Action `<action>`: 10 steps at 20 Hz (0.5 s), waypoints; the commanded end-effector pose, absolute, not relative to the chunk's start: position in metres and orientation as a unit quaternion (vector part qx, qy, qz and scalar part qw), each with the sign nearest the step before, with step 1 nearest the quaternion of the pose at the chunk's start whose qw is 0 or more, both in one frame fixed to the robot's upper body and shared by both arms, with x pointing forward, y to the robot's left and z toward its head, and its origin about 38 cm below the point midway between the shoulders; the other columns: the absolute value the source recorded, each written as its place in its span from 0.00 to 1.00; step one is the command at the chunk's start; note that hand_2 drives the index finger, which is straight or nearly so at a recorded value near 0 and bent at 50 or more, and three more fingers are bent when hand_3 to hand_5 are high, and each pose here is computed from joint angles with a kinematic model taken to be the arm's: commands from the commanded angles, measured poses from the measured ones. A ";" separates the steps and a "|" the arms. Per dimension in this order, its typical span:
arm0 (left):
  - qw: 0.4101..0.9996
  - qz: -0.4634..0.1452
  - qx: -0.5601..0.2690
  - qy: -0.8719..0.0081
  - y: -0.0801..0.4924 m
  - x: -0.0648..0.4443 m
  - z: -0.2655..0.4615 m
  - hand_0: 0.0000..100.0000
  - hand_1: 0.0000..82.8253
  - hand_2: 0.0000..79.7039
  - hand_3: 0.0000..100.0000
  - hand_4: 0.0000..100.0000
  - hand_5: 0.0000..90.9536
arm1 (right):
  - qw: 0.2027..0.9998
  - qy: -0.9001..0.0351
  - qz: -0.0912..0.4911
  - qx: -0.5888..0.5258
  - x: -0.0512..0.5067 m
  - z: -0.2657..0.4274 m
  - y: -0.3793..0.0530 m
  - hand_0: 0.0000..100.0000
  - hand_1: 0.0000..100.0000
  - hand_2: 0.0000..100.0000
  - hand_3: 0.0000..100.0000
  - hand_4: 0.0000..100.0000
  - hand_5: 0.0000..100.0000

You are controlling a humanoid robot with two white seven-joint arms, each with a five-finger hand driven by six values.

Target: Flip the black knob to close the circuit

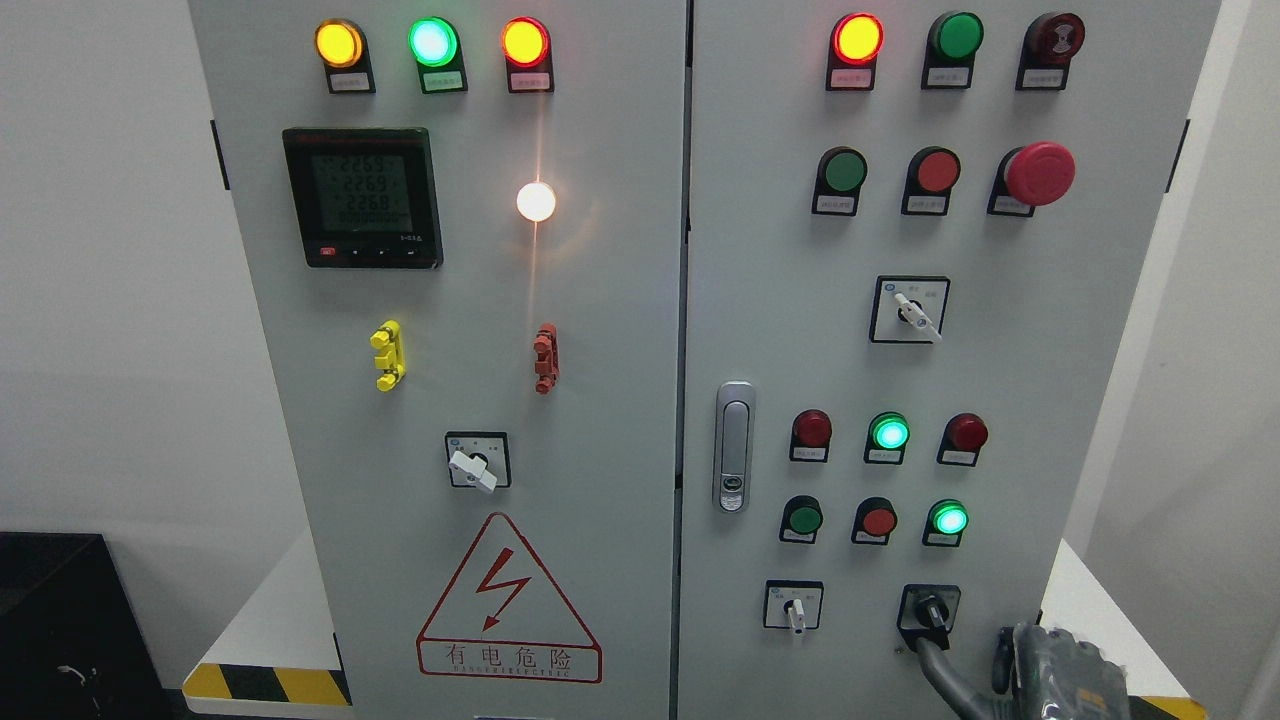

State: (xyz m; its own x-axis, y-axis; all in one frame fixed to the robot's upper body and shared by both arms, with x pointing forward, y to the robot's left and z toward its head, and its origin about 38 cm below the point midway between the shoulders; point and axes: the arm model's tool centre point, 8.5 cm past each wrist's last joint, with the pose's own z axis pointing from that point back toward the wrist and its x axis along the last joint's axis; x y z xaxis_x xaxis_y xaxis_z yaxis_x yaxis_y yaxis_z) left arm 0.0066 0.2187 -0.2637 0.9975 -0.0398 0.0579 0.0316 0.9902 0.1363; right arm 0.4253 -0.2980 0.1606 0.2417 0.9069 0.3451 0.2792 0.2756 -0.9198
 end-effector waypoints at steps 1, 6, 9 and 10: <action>0.997 -0.017 0.066 -0.033 0.217 0.002 -0.264 0.12 0.67 0.00 0.00 0.00 0.00 | 0.579 -0.548 0.266 -0.542 0.424 0.161 -0.306 0.00 0.06 0.88 1.00 0.94 1.00; 0.997 -0.016 0.066 -0.034 0.217 0.002 -0.264 0.12 0.67 0.00 0.00 0.00 0.00 | 0.578 -0.550 0.263 -0.542 0.425 0.163 -0.306 0.00 0.06 0.88 1.00 0.94 1.00; 0.997 -0.016 0.066 -0.034 0.217 0.002 -0.264 0.12 0.67 0.00 0.00 0.00 0.00 | 0.579 -0.550 0.262 -0.542 0.425 0.163 -0.307 0.00 0.06 0.88 1.00 0.94 1.00; 0.997 -0.016 0.066 -0.034 0.217 0.002 -0.264 0.12 0.67 0.00 0.00 0.00 0.00 | 0.578 -0.551 0.262 -0.542 0.425 0.164 -0.307 0.00 0.06 0.88 1.00 0.94 1.00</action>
